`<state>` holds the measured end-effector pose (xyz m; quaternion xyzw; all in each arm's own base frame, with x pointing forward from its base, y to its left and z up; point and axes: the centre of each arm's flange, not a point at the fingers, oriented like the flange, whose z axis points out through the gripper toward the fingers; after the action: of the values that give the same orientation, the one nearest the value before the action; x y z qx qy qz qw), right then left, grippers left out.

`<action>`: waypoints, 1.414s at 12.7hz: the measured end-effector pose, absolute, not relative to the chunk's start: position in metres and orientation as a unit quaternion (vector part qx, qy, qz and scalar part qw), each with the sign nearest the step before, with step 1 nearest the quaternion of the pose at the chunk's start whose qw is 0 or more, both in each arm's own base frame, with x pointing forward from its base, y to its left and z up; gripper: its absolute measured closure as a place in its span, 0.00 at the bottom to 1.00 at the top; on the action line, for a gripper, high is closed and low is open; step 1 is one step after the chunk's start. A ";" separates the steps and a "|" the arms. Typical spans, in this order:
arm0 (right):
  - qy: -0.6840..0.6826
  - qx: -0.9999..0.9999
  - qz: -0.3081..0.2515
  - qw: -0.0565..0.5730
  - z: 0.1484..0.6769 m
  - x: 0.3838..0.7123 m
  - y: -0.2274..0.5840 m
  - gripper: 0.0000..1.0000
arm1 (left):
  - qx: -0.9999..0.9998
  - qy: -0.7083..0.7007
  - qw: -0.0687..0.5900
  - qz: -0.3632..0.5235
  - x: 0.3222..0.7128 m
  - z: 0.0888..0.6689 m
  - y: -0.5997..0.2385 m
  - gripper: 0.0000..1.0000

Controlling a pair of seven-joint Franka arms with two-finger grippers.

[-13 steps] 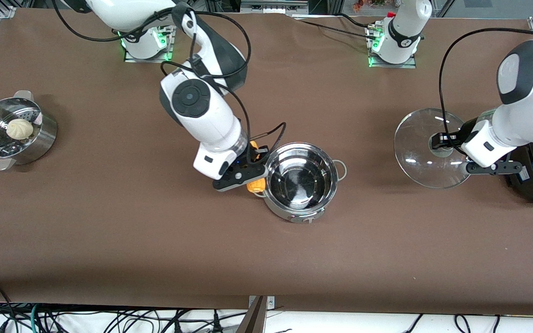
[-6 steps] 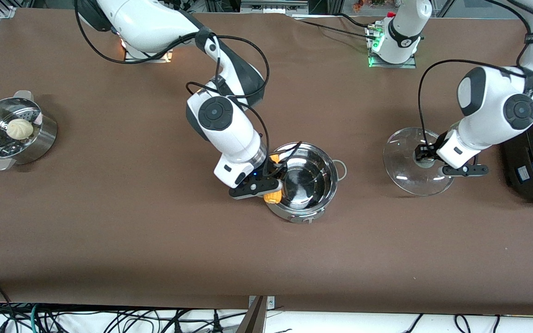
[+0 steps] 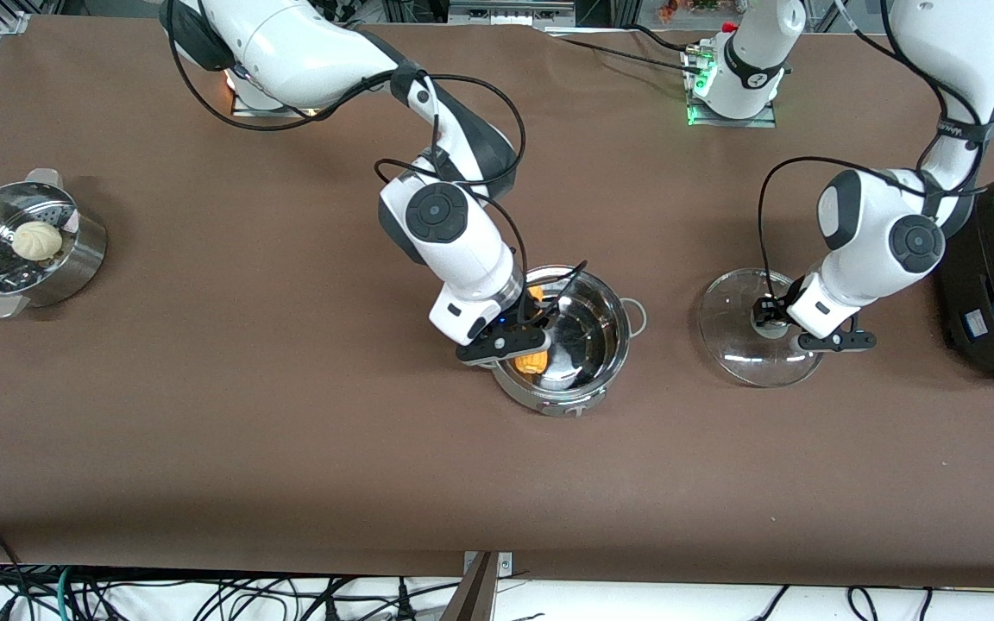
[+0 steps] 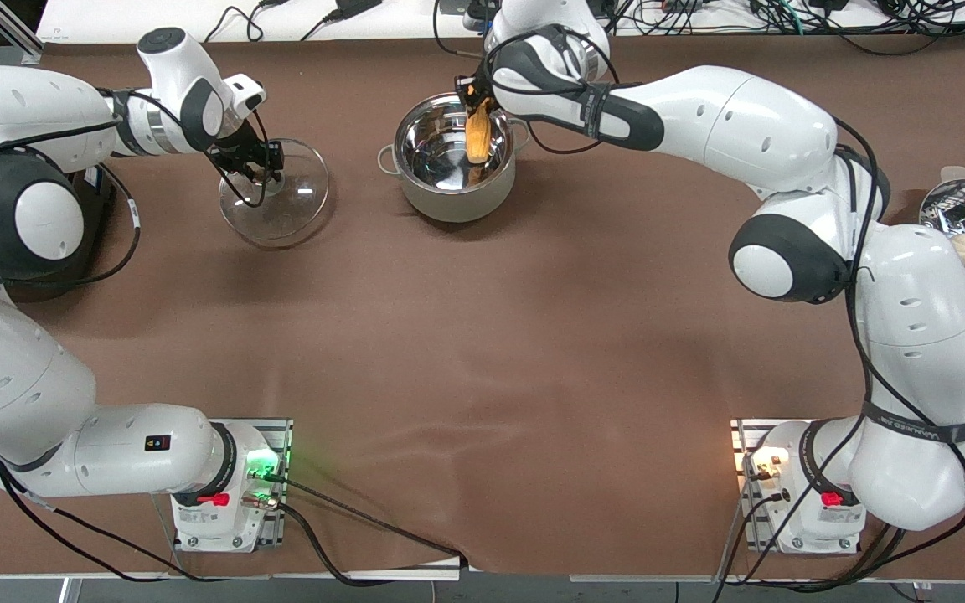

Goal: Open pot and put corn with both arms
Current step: 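Drop the corn into the pot while the left gripper sets the lid down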

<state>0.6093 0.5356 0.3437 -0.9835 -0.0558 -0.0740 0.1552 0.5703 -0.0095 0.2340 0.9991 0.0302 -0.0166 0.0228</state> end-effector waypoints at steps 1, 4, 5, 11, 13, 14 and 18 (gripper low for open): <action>-0.058 -0.983 -0.075 0.157 0.338 0.607 0.540 0.74 | 0.999 0.031 0.023 -0.016 0.571 0.226 -0.009 0.50; -0.060 -0.982 -0.078 0.160 0.324 0.604 0.547 0.74 | 0.999 0.032 0.024 -0.018 0.572 0.217 -0.009 0.50; -0.061 -0.982 -0.079 0.162 0.321 0.603 0.549 0.74 | 0.999 0.032 0.024 -0.018 0.572 0.216 -0.009 0.50; -0.061 -0.981 -0.084 0.165 0.316 0.601 0.553 0.32 | 0.999 0.045 0.024 -0.012 0.576 0.221 0.007 0.07; -0.060 -0.982 -0.082 0.161 0.316 0.603 0.551 0.08 | 0.999 0.049 0.024 0.002 0.582 0.240 0.016 0.00; -0.060 -0.983 -0.078 0.154 0.316 0.603 0.549 0.01 | 0.999 0.042 0.023 0.006 0.584 0.258 0.020 0.00; -0.074 -0.989 -0.077 0.098 0.355 0.618 0.520 0.00 | 0.999 0.037 0.022 -0.024 0.592 0.389 0.031 0.00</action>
<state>0.6181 0.5198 0.3554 -0.9894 -0.0743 -0.0771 0.0982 0.5916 0.0314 0.3890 0.9988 0.0371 -0.0236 0.0217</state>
